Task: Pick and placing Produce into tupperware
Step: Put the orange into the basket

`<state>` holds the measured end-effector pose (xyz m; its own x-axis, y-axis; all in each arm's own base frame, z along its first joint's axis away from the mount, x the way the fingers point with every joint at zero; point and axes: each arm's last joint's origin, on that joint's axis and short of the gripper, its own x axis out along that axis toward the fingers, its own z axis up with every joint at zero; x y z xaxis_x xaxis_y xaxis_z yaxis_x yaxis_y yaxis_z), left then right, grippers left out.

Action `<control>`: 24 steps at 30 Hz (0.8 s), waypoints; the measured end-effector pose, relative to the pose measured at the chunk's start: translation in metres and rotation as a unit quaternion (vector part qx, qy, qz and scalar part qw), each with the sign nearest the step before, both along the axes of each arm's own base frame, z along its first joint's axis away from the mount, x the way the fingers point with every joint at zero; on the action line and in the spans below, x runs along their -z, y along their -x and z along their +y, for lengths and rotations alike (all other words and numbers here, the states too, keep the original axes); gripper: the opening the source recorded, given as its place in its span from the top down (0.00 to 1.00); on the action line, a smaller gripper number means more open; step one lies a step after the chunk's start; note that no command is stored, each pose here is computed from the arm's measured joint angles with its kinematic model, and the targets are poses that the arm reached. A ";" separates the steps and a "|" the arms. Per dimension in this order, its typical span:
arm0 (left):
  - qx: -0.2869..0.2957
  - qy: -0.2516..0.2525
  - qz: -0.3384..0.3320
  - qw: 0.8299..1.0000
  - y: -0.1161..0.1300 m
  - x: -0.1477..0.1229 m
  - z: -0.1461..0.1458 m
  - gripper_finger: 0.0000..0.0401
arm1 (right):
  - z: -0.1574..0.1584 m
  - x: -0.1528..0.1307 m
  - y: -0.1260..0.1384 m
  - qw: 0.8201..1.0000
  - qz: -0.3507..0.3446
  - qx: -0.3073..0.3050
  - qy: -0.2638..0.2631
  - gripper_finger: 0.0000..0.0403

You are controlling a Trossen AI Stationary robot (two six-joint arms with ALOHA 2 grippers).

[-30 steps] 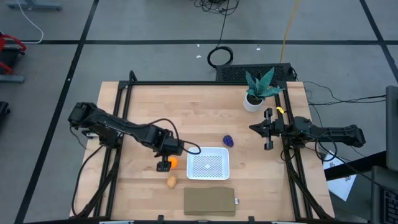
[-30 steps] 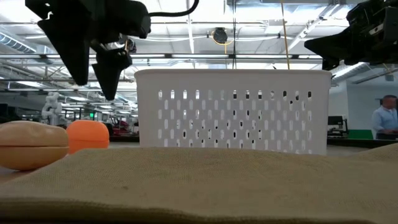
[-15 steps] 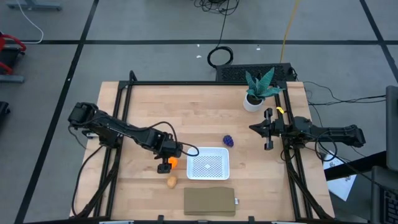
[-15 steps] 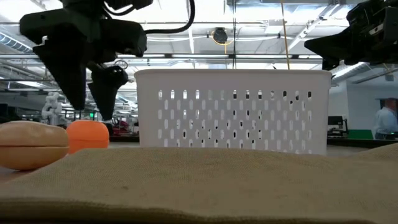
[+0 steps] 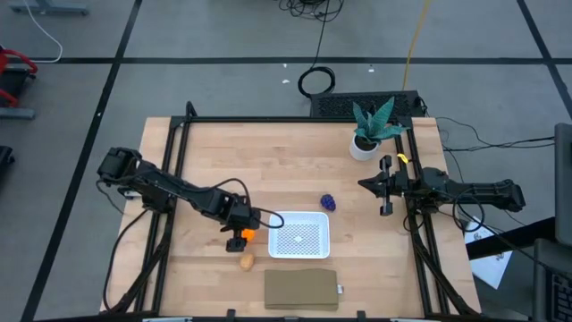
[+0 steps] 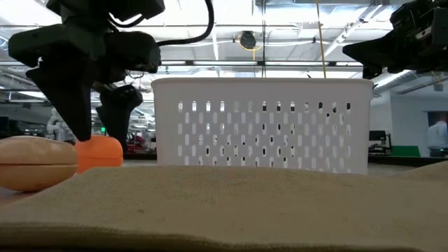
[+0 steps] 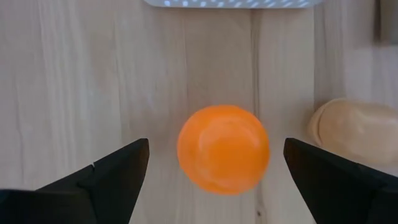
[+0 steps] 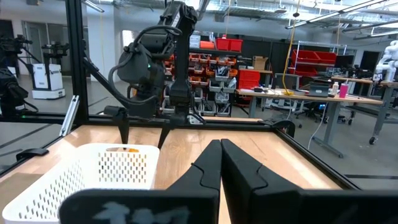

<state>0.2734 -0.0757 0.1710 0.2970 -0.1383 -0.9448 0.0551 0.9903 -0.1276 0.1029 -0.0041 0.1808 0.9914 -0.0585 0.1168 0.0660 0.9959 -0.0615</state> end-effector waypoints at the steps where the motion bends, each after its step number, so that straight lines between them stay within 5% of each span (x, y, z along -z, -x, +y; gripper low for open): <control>1: 0.000 0.001 -0.003 1.000 0.000 0.001 0.000 0.06 | 0.000 0.000 0.000 1.000 0.000 0.000 0.000 1.00; 24: 0.008 -0.022 -0.048 0.999 0.010 0.030 0.004 0.06 | 0.000 0.000 0.000 1.000 0.000 0.000 0.000 1.00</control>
<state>0.2636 -0.0713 0.1414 0.3842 -0.1018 -0.9176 0.0802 0.9938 -0.0766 0.1029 -0.0042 0.1809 0.9914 -0.0589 0.1169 0.0664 0.9959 -0.0615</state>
